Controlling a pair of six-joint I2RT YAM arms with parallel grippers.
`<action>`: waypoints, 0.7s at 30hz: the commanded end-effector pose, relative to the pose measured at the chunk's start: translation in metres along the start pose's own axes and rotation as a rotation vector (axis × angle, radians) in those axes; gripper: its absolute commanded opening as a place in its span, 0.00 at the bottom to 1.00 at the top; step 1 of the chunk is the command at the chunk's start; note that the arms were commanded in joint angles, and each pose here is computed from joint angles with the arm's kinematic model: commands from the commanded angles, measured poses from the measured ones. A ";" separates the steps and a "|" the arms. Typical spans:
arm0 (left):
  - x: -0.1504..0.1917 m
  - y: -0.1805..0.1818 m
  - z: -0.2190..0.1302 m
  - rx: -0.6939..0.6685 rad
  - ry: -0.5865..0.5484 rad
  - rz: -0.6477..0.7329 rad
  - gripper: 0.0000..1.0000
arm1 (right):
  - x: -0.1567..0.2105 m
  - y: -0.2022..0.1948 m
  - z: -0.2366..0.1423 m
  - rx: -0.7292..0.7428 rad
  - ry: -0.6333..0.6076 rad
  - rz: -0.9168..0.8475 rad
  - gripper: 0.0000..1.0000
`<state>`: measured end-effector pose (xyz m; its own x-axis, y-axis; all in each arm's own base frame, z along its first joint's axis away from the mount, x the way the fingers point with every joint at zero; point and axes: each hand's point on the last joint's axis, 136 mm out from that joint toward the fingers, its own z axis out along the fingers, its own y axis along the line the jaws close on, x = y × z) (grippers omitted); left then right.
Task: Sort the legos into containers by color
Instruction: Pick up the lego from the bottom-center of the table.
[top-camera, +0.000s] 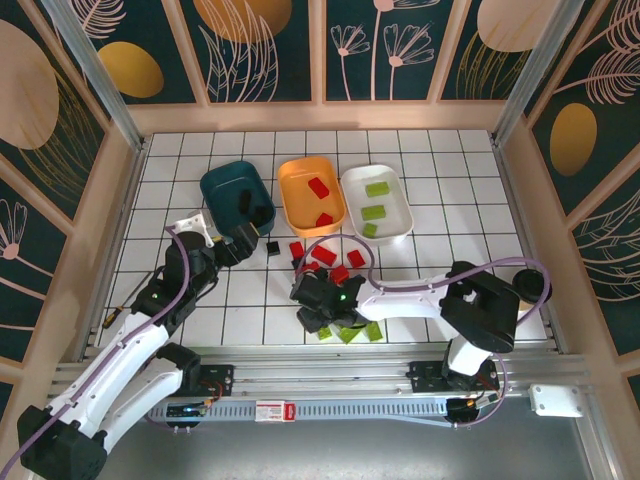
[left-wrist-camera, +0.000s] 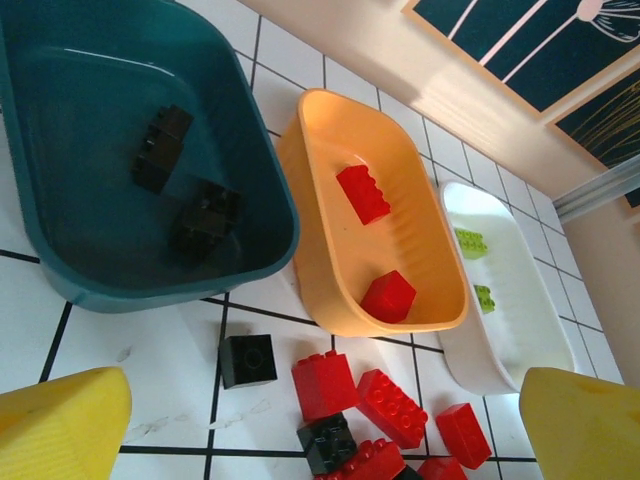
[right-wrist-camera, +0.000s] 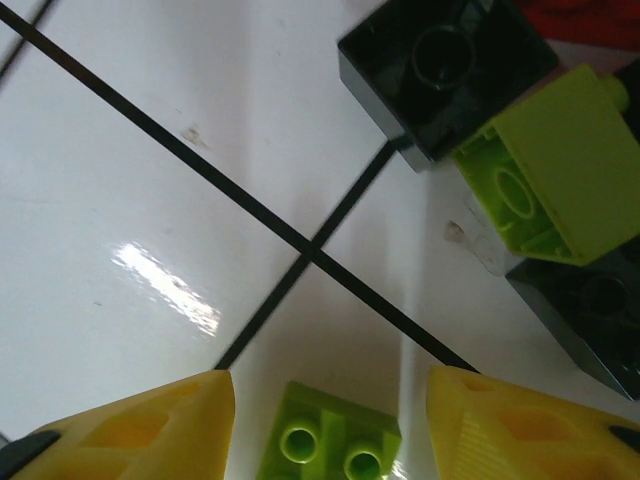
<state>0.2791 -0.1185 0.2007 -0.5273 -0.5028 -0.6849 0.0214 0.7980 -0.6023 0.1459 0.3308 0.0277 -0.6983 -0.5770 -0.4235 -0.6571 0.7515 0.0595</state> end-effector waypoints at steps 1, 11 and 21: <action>0.005 0.010 0.001 -0.031 0.005 -0.001 0.99 | 0.011 -0.011 -0.002 0.098 0.056 -0.050 0.53; 0.005 0.012 0.002 -0.039 0.003 0.004 0.98 | 0.034 0.007 0.010 0.077 0.144 -0.132 0.51; 0.003 0.009 0.001 -0.041 0.011 0.022 0.99 | -0.019 0.020 -0.005 0.012 -0.086 -0.115 0.22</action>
<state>0.2781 -0.1160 0.1900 -0.5406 -0.4944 -0.6807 -0.0010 0.8095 -0.5872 0.1282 0.3344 0.0198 -0.6235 -0.6859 -0.3751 -0.7330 0.6798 -0.0247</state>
